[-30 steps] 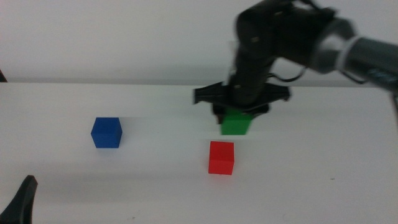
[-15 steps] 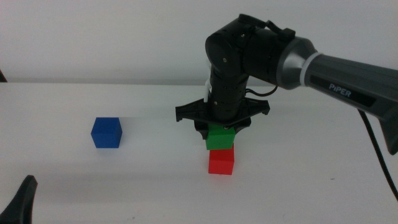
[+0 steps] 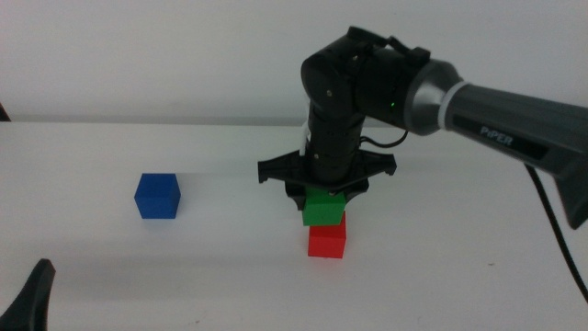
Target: Stack red cubes first, then green, then blue cubes in a specific spot.
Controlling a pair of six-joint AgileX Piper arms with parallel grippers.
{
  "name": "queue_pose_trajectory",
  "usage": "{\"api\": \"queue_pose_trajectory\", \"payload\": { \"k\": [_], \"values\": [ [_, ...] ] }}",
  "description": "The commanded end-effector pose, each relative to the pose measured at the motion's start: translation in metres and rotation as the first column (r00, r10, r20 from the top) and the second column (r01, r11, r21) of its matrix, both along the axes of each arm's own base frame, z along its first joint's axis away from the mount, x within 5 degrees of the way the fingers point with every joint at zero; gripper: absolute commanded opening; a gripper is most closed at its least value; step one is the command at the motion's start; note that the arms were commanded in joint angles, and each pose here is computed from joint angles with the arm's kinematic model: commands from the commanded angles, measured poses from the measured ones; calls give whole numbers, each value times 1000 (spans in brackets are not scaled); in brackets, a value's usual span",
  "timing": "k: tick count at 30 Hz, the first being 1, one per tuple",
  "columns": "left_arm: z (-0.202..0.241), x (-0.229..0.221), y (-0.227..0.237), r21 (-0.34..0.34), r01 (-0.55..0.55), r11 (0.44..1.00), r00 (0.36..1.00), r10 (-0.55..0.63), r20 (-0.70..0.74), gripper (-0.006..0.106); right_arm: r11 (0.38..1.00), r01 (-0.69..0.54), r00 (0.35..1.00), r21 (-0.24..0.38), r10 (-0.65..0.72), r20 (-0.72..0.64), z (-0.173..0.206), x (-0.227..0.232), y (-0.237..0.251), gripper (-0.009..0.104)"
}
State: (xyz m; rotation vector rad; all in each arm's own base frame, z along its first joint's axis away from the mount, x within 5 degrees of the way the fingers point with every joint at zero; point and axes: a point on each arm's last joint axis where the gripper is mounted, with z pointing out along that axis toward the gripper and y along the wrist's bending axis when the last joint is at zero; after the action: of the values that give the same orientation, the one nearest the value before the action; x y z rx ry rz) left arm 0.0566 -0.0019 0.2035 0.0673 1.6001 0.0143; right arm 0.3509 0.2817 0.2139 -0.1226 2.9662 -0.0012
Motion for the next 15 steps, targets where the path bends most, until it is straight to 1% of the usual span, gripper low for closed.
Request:
{"api": "queue_pose_trajectory", "payload": {
  "k": [1, 5, 10, 11, 15],
  "values": [
    [-10, -1, 0, -11, -2, 1000, 1000, 2, 15, 94, 997, 13, 999, -74, -17, -48, 8, -8, -10, 14],
    [-10, -1, 0, -11, -2, 1000, 1000, 2, 15, 94, 995, 9, 997, -98, -17, -77, -3, -13, -13, 14],
    [-10, -1, 0, -11, -2, 1000, 1000, 2, 15, 94, 998, 9, 998, -66, -12, -54, -6, -11, -11, 14],
    [-10, -1, 0, -11, -2, 1000, 1000, 2, 15, 94, 999, 11, 999, -41, -13, -39, -5, -10, -9, 14],
    [-10, -1, 0, -11, -2, 1000, 1000, 2, 15, 94, 999, 32, 999, -42, -33, -35, -5, -9, -9, 14]
  ]
}}
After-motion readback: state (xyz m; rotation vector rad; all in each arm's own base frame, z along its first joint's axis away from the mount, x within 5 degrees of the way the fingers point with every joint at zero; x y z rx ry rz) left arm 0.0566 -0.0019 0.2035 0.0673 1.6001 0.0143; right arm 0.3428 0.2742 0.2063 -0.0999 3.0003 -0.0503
